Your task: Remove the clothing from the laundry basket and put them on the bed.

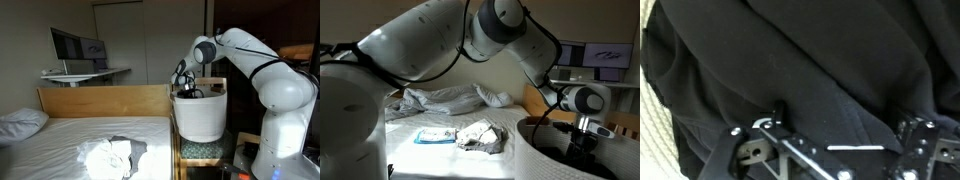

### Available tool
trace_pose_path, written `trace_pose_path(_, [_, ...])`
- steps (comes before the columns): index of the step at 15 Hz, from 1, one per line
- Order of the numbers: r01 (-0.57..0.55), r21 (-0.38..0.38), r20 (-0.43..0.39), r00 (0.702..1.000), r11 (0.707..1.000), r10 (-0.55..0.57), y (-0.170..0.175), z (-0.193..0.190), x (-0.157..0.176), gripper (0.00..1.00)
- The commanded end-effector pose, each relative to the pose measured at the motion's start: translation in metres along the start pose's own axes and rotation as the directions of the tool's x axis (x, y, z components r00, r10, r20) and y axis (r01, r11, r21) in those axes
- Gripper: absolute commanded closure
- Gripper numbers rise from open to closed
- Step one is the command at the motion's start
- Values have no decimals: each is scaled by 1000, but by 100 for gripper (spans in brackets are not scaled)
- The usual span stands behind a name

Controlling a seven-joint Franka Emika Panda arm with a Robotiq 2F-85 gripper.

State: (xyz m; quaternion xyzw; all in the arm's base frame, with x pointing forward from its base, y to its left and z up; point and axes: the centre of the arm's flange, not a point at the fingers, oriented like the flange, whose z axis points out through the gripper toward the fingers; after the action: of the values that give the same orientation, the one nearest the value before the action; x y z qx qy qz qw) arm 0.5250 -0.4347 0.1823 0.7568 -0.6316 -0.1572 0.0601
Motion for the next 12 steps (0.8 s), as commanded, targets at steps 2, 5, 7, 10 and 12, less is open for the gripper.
trace_pose_path(2, [49, -49, 17, 999, 998, -48, -27, 22, -28, 0])
trace_pose_path(5, [109, -44, 21, 994, 993, -109, -37, 19, -56, 32])
trace_pose_path(7, [139, -38, 30, 990, 990, -138, -44, 13, -71, 45])
trace_pose_path(10, [174, -43, 58, 984, 984, -171, -11, 1, 7, 65])
trace_pose_path(12, [191, -40, 82, 979, 981, -187, 6, -8, 20, 79])
